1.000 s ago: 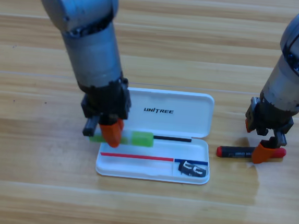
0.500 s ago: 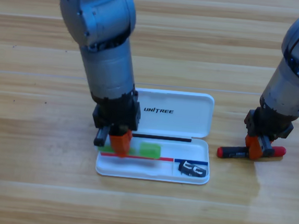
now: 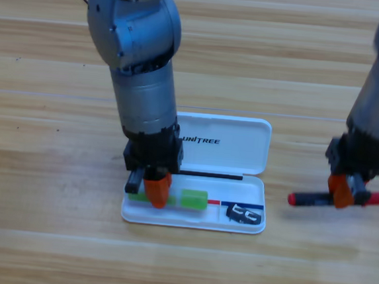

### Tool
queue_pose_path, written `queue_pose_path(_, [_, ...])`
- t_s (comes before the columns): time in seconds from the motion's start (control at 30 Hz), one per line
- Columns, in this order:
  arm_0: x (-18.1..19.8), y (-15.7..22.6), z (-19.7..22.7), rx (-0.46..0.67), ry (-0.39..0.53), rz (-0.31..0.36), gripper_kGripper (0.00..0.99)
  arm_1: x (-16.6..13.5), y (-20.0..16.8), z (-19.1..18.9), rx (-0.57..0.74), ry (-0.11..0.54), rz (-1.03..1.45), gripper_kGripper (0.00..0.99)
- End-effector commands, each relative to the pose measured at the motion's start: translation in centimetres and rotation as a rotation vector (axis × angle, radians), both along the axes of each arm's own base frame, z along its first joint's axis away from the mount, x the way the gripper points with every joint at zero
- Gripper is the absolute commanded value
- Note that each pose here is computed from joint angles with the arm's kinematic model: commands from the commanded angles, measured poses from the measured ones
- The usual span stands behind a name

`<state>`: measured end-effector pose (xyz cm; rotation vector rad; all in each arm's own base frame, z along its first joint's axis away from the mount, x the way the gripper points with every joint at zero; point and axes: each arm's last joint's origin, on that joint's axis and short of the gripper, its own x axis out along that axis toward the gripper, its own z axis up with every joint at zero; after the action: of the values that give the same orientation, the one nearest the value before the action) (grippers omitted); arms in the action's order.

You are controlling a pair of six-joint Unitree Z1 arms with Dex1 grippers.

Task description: Clean up eraser and pencils

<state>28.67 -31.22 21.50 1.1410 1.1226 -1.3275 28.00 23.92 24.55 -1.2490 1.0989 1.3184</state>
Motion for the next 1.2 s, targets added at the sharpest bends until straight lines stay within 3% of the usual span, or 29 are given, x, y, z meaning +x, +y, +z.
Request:
queue_pose_path(0.03, [-0.5, -1.4, -2.1, 0.031, 0.046, -0.018, 0.000, -3.5, 1.8, 3.6, 0.042, -0.046, 0.058, 0.000])
queue_pose_path(0.4, [-0.6, -1.5, -2.2, 0.038, 0.046, 0.013, 0.032, -2.1, 5.1, 2.8, 0.051, -0.059, 0.014, 0.000])
queue_pose_path(0.47, [-0.6, -1.4, -2.2, 0.042, 0.046, 0.014, 0.724, -1.8, 5.5, 2.7, 0.048, -0.067, 0.006, 0.000])
queue_pose_path(0.5, [-0.6, -1.4, -2.2, 0.043, 0.045, 0.016, 0.939, -1.7, 5.7, 2.5, 0.046, -0.069, 0.004, 0.000])
queue_pose_path(0.53, [-0.6, -1.4, -2.3, 0.046, 0.048, 0.019, 0.989, -1.5, 5.8, 2.4, 0.044, -0.069, 0.002, 0.000])
queue_pose_path(0.93, [-0.8, -1.1, -1.5, 0.049, 0.043, 0.033, 0.990, -0.1, 8.1, 0.8, 0.040, -0.073, -0.009, 0.000])
queue_pose_path(1.2, [-2.3, 3.0, 6.5, -0.018, -0.046, 0.049, 0.990, 0.6, 11.7, -1.4, 0.044, -0.070, 0.000, 0.000])
